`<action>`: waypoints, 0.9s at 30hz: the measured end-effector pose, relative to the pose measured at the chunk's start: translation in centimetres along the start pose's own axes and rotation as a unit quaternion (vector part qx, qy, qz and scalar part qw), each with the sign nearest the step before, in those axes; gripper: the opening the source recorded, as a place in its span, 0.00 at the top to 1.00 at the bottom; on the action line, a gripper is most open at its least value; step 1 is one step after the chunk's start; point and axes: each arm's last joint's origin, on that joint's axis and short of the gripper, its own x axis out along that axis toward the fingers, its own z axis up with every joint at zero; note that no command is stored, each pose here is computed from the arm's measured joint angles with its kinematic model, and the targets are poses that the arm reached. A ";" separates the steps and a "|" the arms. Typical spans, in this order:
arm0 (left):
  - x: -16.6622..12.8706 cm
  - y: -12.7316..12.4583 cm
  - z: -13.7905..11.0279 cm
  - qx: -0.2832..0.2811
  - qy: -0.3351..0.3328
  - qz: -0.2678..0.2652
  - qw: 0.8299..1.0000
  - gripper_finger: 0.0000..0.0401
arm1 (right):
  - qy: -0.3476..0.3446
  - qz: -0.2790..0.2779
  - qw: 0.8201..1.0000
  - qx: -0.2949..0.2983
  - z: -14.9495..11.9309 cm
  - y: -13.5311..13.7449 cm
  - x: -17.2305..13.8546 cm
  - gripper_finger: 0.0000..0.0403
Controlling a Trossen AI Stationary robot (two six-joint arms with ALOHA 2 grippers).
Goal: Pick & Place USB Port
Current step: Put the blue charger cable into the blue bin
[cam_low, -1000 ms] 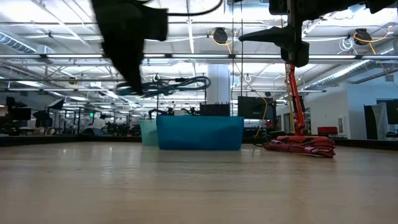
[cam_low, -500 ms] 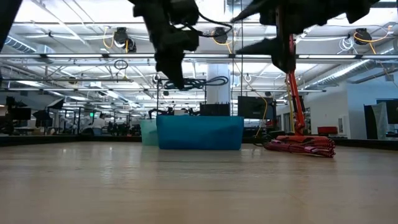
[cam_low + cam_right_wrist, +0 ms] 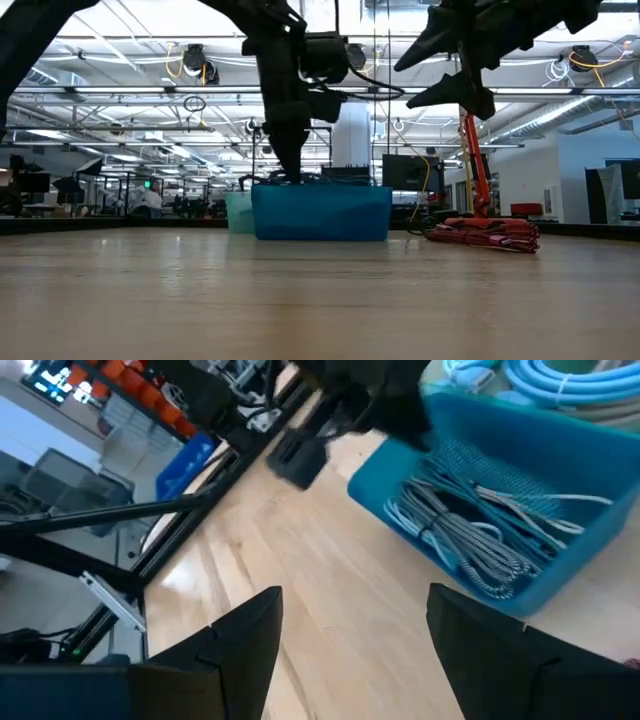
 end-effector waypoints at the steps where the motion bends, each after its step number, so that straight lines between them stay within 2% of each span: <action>1: 0.0 0.2 0.2 -0.004 -0.011 0.005 1.000 0.97 | 0.002 -0.001 1.000 -0.003 0.0 0.0 -0.1 0.41; 6: 0.5 1.9 0.0 -0.024 -0.010 0.009 1.000 0.97 | 0.001 -0.008 1.000 -0.005 0.1 -0.3 -0.1 0.41; 9: 1.3 2.5 -0.4 -0.041 0.007 -0.009 0.999 0.97 | -0.003 -0.008 1.000 -0.003 0.3 -0.3 -0.1 0.41; 17: 2.2 2.4 -0.4 -0.027 0.017 -0.008 0.999 0.96 | -0.004 -0.010 1.000 -0.002 0.3 -0.4 -0.1 0.41; 22: 2.1 2.6 -0.4 -0.020 0.021 0.019 0.999 0.83 | -0.005 -0.010 1.000 0.001 0.3 -0.4 -0.1 0.41; 27: 2.1 2.6 -0.4 -0.017 0.021 0.020 0.999 0.71 | -0.012 -0.016 1.000 0.005 0.3 -0.4 -0.1 0.41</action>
